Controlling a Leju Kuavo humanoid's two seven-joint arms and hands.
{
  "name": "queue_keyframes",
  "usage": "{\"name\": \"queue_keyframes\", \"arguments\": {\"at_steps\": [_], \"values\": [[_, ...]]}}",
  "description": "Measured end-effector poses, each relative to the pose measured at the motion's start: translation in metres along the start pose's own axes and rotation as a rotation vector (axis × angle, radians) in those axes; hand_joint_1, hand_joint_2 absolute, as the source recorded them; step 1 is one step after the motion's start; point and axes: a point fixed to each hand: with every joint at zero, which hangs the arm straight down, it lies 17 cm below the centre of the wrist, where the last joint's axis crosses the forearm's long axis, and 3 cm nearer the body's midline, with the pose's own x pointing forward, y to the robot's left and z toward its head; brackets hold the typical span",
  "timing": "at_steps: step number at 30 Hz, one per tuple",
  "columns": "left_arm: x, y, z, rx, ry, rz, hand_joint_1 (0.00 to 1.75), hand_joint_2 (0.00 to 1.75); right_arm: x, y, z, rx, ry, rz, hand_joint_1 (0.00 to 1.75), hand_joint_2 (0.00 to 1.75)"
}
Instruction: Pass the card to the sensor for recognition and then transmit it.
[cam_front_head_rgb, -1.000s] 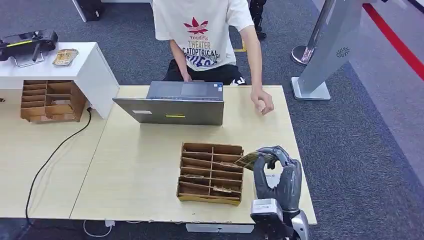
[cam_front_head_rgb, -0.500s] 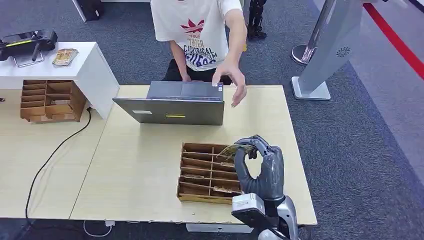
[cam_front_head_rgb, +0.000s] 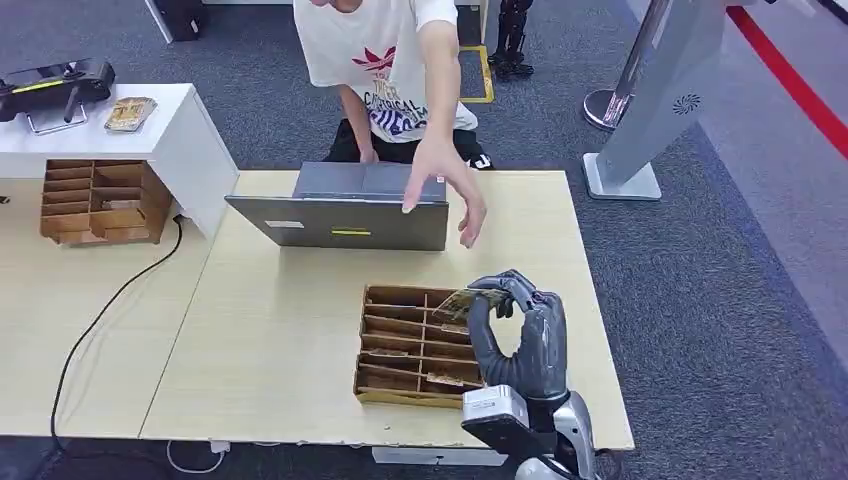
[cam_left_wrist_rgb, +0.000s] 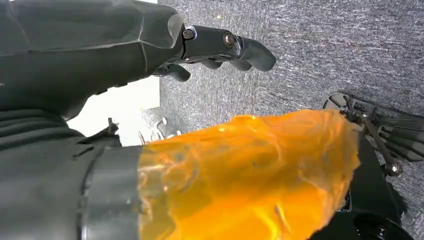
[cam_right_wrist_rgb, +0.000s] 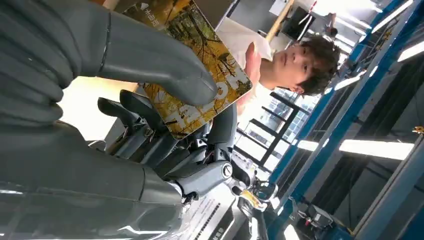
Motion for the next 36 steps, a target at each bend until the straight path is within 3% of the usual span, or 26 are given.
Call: {"name": "queue_keyframes", "arguments": {"at_steps": [17, 19, 20, 22, 24, 36], "values": [[0.0, 0.0, 0.0, 0.001, 0.0, -0.002, 0.0, 0.0, 0.0, 0.003, 0.0, 0.009, -0.003, 0.0, 1.75, 1.75], [-0.005, 0.002, 0.0, 0.014, 0.022, -0.077, 0.0, 0.0, -0.012, 0.019, -0.019, 0.083, 0.013, 0.093, 1.75, 1.75], [-0.005, 0.002, 0.0, 0.024, 0.037, -0.127, 0.0, 0.0, -0.03, 0.03, -0.046, 0.132, 0.039, 0.181, 1.75, 1.75], [0.011, -0.002, 0.003, 0.029, 0.027, -0.174, 0.0, 0.0, -0.054, 0.035, -0.097, 0.128, 0.075, 0.243, 1.75, 1.75], [0.016, -0.006, 0.004, 0.028, 0.021, -0.191, 0.0, 0.0, -0.057, 0.037, -0.123, 0.124, 0.049, 0.273, 1.75, 1.75], [0.014, -0.006, 0.004, 0.03, 0.026, -0.223, 0.0, 0.0, -0.079, 0.054, -0.131, 0.171, 0.108, 0.314, 1.75, 1.75]]}}
